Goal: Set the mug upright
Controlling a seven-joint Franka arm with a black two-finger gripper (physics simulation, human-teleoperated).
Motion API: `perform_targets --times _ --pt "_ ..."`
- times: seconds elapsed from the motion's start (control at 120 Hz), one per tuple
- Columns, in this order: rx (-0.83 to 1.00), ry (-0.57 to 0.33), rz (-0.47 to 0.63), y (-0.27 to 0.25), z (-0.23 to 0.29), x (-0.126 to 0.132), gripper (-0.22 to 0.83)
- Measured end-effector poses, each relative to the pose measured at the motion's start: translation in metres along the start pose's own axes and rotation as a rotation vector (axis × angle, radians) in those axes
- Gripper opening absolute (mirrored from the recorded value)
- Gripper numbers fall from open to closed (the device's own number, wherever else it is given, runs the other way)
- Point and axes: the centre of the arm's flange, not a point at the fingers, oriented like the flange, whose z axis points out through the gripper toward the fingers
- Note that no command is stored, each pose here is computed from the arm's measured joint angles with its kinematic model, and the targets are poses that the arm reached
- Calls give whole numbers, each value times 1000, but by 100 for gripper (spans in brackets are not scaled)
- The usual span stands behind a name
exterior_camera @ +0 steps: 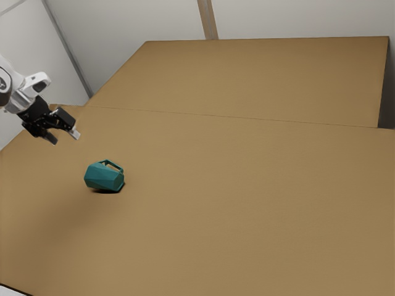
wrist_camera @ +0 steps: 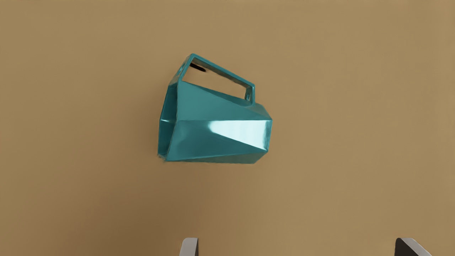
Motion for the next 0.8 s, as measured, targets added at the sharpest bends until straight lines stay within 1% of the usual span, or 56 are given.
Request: perform_targets --times 0.092,0.192,0.267,0.358,0.425,0.558,0.692,0.758,0.8 --pt "-127 87 -53 -36 19 -24 62" --pt "-235 161 -74 -67 47 -52 62" --pt "-263 208 -63 -91 62 -67 62" --pt "-272 255 -48 -125 81 -77 62" --pt "-273 295 -21 -146 93 -74 62" --pt "-277 357 89 -173 113 -55 62" --pt "-316 401 257 -154 141 -33 62" --pt "-332 441 330 -145 148 -29 62" --pt "-338 460 368 -141 154 -30 62"
